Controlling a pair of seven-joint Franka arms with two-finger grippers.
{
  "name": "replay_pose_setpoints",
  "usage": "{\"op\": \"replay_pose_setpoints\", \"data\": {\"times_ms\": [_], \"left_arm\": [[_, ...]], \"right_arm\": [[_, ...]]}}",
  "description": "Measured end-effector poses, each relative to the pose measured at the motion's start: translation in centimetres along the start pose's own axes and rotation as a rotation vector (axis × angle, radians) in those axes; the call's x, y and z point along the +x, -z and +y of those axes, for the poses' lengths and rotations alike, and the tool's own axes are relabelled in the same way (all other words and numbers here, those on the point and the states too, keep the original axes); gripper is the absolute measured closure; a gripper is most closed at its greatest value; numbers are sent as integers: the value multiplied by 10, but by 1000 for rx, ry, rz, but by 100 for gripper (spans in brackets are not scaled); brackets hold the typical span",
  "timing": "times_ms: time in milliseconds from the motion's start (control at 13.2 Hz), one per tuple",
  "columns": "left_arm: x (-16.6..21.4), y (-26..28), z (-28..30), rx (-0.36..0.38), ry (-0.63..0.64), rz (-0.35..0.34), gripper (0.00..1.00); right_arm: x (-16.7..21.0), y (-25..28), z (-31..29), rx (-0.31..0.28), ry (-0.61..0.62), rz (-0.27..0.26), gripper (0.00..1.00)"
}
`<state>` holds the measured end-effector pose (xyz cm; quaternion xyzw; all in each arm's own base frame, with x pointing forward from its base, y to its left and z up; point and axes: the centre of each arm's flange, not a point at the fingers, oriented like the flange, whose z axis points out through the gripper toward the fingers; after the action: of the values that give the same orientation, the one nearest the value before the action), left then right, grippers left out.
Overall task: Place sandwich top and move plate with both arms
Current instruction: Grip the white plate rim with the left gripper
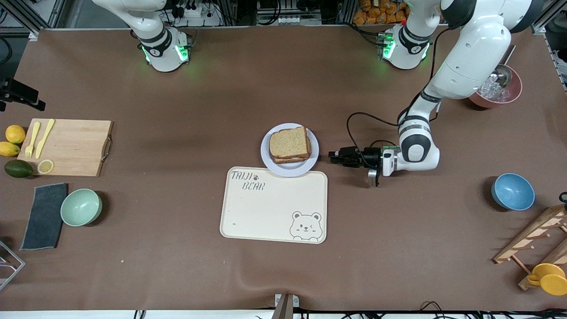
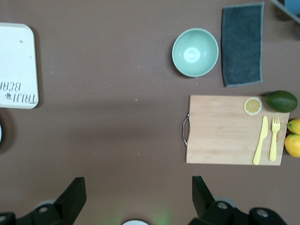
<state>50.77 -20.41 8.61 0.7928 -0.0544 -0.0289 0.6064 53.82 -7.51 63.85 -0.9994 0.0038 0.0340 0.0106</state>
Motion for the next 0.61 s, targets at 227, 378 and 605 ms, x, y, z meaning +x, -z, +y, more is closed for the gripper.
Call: {"op": "replay_pose_setpoints", "data": {"times_ms": [227, 378, 605], "left_arm": [[-3, -16, 1, 8, 19, 15, 50], [-4, -22, 3, 4, 30, 28, 51], [-5, -28, 4, 6, 37, 36, 56]], "right_arm": [[2, -1, 0, -1, 2, 4, 0], [4, 0, 1, -3, 3, 23, 0], [7, 2, 1, -7, 5, 45, 0]]}}
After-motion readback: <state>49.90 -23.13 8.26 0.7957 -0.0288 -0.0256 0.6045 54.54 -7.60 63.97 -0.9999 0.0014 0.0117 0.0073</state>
